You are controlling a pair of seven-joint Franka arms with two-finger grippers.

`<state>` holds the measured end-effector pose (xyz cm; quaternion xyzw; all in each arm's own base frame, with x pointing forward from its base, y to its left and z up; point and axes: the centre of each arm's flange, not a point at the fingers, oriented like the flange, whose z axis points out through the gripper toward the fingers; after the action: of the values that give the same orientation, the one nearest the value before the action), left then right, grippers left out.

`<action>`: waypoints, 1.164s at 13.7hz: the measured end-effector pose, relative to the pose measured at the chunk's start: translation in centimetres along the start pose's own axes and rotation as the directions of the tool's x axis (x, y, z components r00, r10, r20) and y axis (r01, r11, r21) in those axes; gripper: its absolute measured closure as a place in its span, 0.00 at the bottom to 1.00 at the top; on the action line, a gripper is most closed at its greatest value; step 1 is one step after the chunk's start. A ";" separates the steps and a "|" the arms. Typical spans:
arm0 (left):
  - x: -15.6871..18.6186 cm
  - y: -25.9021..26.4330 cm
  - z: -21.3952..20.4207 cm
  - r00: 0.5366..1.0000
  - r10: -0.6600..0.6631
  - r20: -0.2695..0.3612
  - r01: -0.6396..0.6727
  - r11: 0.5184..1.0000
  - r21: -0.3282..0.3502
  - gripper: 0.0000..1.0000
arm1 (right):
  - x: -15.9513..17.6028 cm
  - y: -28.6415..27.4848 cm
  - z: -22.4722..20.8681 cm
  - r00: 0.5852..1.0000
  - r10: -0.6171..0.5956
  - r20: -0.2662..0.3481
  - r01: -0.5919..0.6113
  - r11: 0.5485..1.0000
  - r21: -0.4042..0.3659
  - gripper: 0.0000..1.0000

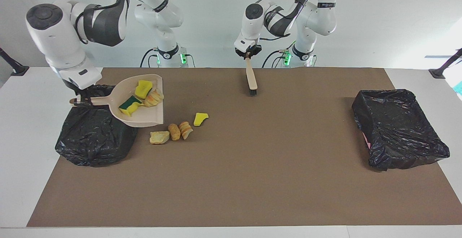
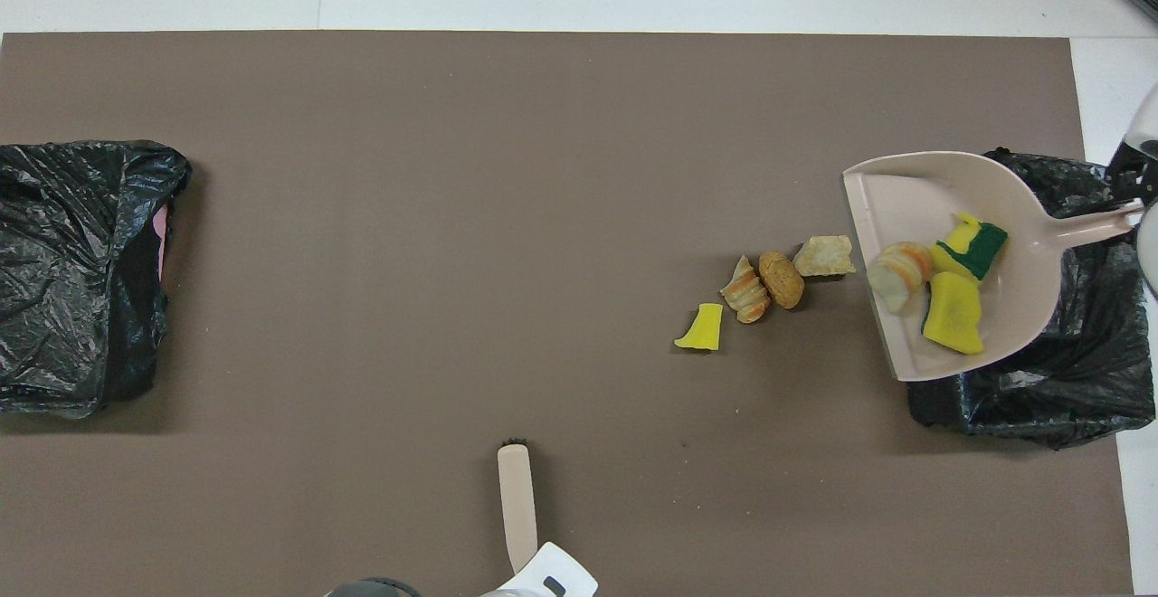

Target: Sweep and dump trash in bin

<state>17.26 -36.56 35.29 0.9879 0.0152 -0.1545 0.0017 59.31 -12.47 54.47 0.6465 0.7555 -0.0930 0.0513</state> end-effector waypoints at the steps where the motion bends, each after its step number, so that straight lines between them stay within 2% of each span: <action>1: 0.1 0.0 0.1 1.000 0.001 0.004 -0.001 1.000 -0.001 0.74 | -1.3 -0.5 0.2 1.000 -0.008 -0.001 0.008 1.000 0.002 0.68; 4: 0.4 -0.1 0.9 1.000 0.002 0.016 -0.002 1.000 0.012 0.74 | -5.4 -2.2 0.6 1.000 0.014 0.026 -0.014 1.000 0.008 0.68; 7: 0.6 0.0 1.0 1.000 0.004 0.014 -0.004 1.000 0.008 0.74 | -9.7 -3.6 0.0 0.988 0.066 0.142 -0.060 0.997 -0.044 0.68; 10: 2.4 -0.3 0.3 1.000 0.029 0.012 -0.029 1.000 -0.011 0.74 | -11.0 -4.2 0.2 0.946 0.139 0.292 -0.123 0.990 -0.072 0.68; 12: 6.5 -0.7 -1.5 0.999 0.051 -0.014 -0.052 0.998 -0.036 0.59 | -9.9 -4.7 1.1 0.904 0.183 0.386 -0.163 0.983 -0.086 0.68; 13: 8.9 -0.9 -2.7 0.997 0.060 -0.048 -0.062 0.998 -0.029 0.49 | -9.3 -5.1 1.6 0.878 0.199 0.436 -0.178 0.980 -0.090 0.68; 16: 15.5 -0.9 -6.7 0.986 0.073 -0.149 -0.074 0.997 -0.002 0.13 | -7.3 -6.3 3.6 0.820 0.205 0.534 -0.162 0.979 -0.127 0.68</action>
<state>34.02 -35.11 36.92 0.9965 -0.0205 -0.0802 0.0098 54.08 -21.24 52.87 0.6607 0.6469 -0.2386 0.2967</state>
